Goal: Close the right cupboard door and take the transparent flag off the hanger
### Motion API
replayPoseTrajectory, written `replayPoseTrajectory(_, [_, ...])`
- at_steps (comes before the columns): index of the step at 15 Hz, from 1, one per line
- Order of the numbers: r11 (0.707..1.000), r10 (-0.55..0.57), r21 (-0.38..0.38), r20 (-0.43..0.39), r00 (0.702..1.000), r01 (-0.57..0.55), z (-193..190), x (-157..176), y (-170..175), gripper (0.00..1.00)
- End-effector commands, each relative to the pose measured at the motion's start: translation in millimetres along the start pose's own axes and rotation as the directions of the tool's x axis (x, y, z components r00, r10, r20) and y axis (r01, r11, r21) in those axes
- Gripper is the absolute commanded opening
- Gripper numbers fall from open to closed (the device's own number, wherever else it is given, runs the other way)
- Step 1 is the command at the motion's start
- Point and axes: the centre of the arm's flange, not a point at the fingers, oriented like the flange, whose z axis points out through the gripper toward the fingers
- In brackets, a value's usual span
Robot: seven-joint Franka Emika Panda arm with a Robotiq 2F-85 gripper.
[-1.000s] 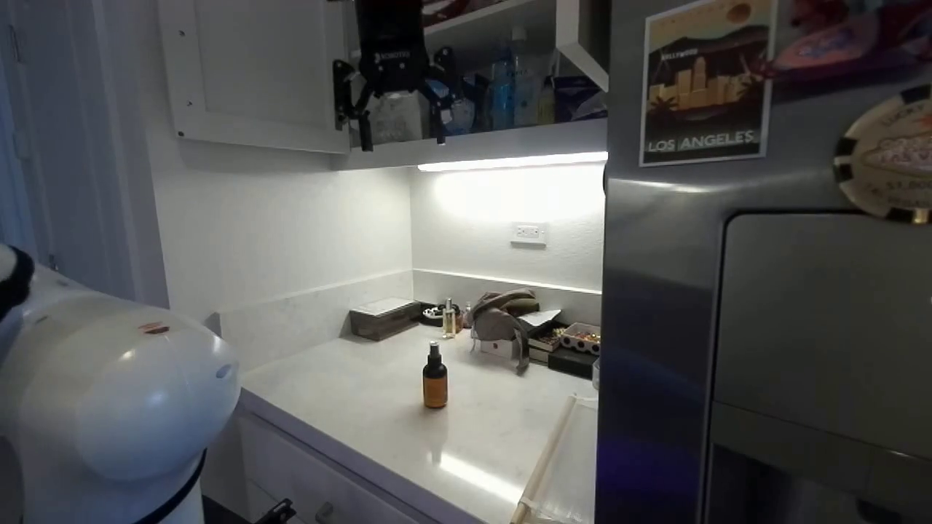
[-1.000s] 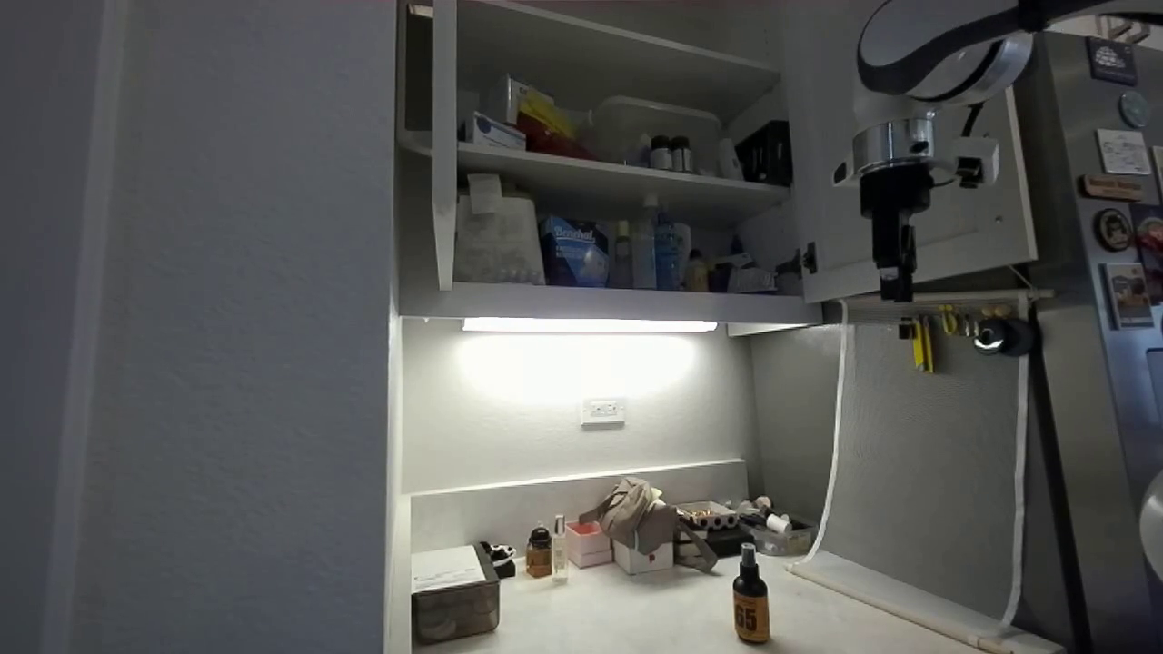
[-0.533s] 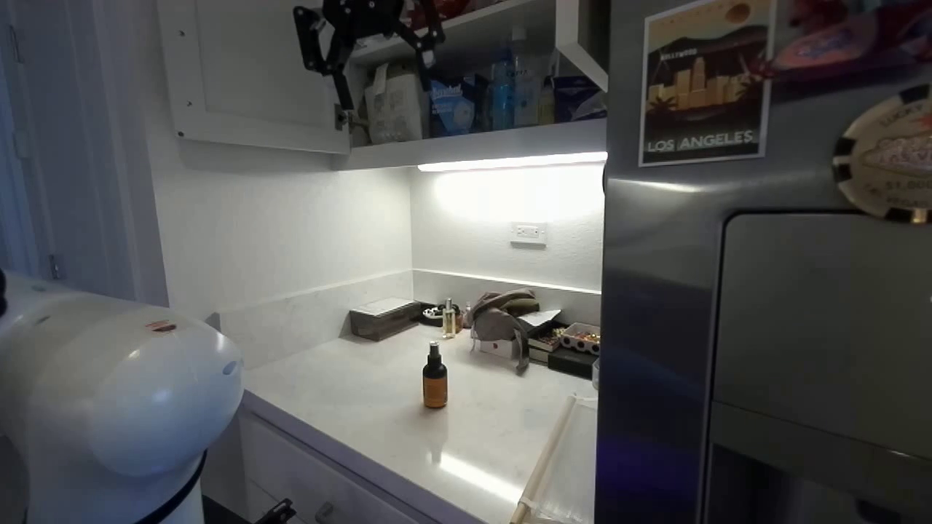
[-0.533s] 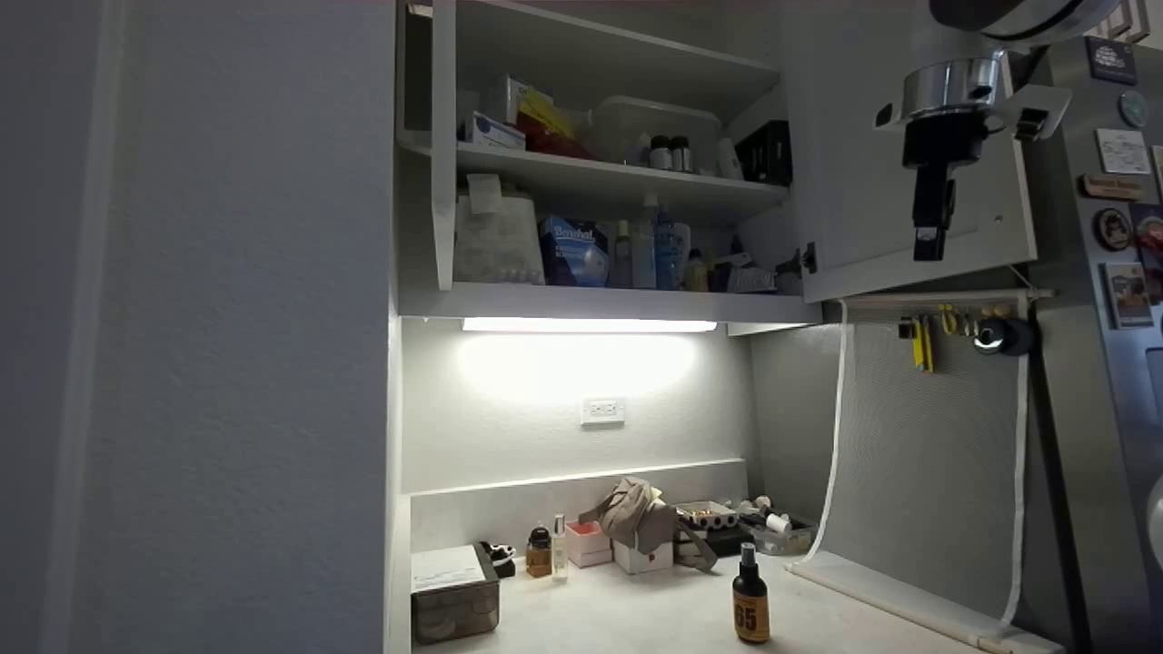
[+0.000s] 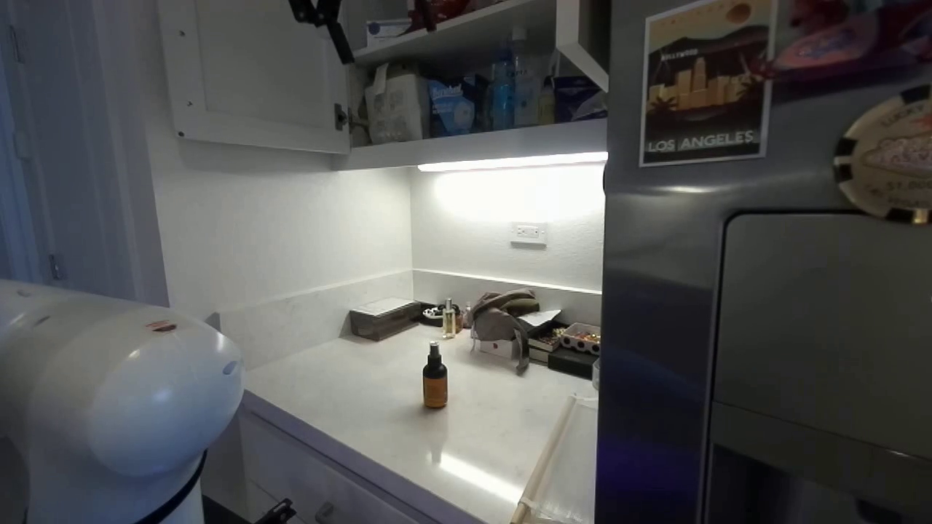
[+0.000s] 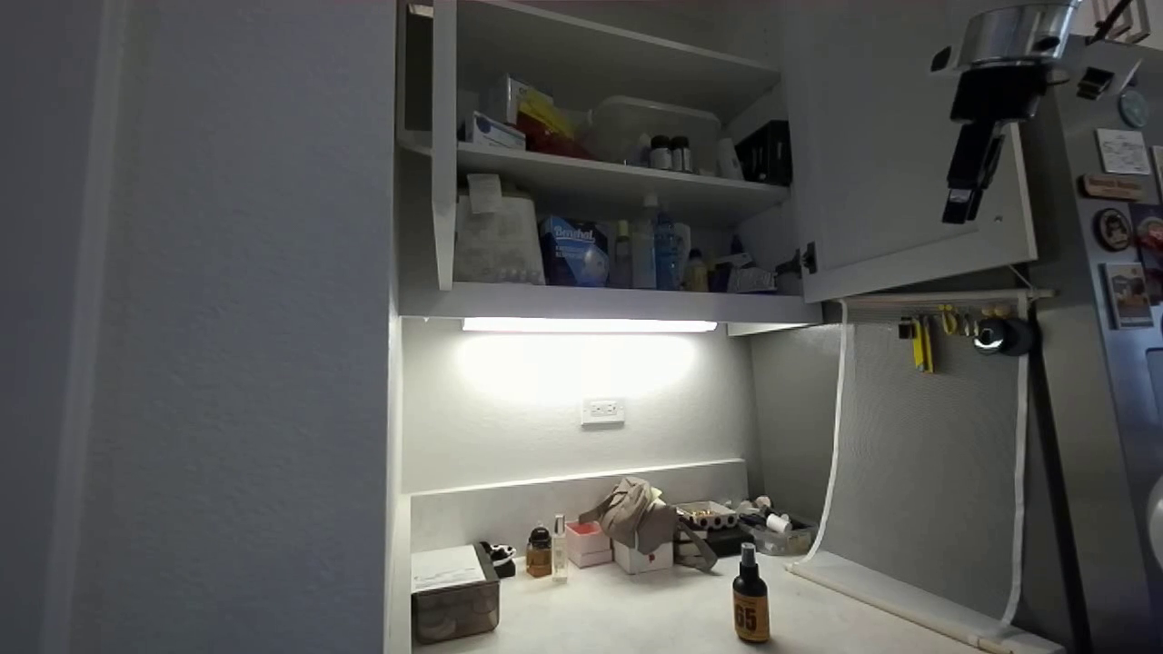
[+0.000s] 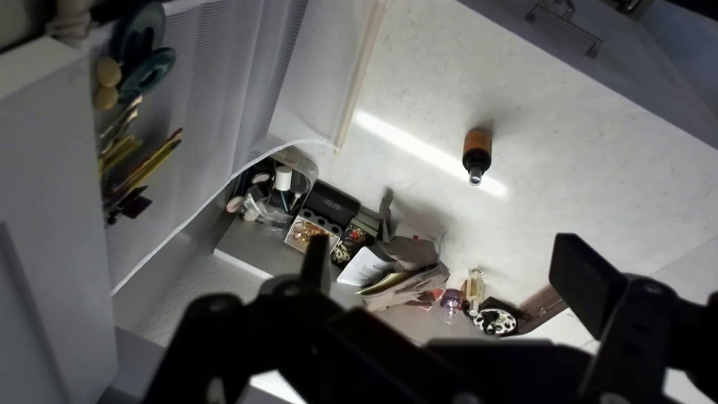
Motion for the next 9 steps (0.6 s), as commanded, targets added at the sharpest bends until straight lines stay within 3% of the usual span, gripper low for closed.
replayPoseTrajectory(1, [0.997, 0.053, -0.044, -0.077, 0.996, -0.056, -29.0, -22.2, 13.8, 1.0])
replayPoseTrajectory(9, [0.984, 0.13, -0.099, -0.175, 0.976, -0.148, -71.6, -75.8, 38.4, 1.0])
